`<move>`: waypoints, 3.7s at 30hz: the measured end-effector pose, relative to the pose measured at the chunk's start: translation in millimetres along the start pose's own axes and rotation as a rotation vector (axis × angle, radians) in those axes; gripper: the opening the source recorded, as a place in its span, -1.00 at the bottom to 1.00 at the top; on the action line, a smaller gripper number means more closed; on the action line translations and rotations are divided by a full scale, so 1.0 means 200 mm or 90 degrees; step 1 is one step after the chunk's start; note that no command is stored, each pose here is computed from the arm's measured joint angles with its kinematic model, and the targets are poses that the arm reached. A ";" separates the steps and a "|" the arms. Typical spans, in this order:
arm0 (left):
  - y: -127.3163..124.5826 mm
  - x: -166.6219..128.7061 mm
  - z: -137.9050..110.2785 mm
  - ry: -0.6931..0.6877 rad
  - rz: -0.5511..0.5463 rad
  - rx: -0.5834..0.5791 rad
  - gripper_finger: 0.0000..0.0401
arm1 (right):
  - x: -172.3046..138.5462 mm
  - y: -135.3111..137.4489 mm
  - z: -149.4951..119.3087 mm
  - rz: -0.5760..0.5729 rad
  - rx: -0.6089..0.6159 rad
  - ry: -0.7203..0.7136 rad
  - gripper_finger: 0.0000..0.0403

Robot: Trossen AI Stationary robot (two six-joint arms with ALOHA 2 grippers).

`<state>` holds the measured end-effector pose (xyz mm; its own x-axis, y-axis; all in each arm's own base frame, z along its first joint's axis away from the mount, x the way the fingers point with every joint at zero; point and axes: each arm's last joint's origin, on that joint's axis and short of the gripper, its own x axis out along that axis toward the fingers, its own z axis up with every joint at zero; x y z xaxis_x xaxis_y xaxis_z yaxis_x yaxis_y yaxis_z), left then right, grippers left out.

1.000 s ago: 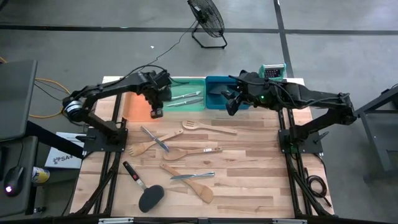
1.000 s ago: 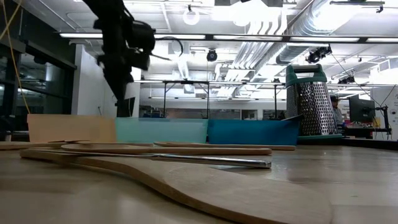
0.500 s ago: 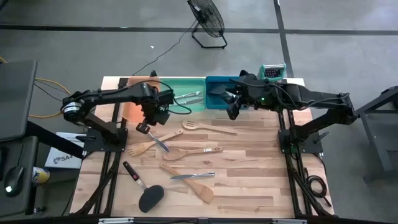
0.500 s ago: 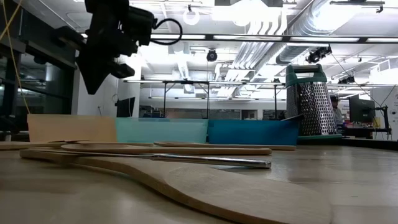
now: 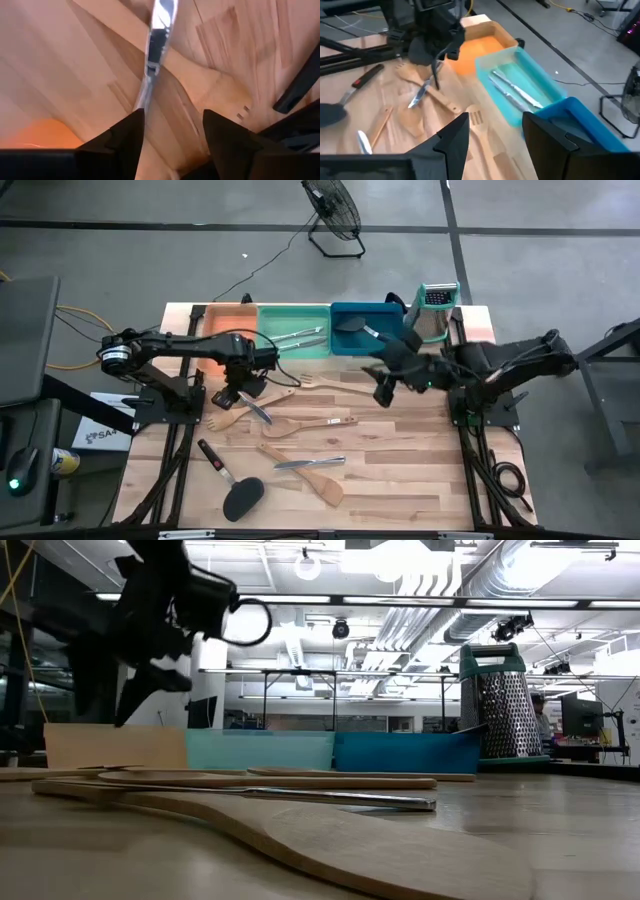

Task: Pick & Place Kitchen Items
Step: Put the silver table knife into the green bin

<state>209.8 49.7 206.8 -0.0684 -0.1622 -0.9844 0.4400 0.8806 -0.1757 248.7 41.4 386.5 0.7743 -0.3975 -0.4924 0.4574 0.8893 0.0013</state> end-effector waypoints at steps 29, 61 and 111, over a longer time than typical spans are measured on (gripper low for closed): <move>0.03 0.28 -0.05 -0.009 0.099 0.081 0.04 | -0.02 0.04 -0.28 0.059 0.082 -0.026 -0.13; 0.01 0.35 -0.05 -0.021 0.125 0.134 -0.53 | -0.02 0.03 -0.29 0.038 0.074 -0.022 -0.13; -0.04 0.13 -0.04 -0.185 0.152 -0.122 -0.84 | -0.02 0.03 -0.30 0.040 0.087 -0.018 -0.13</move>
<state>197.1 41.4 183.6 0.2825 -0.0382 -0.9585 0.2359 0.9713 0.0308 223.5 62.3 336.6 0.8144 -0.3500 -0.4629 0.4614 0.8743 0.1508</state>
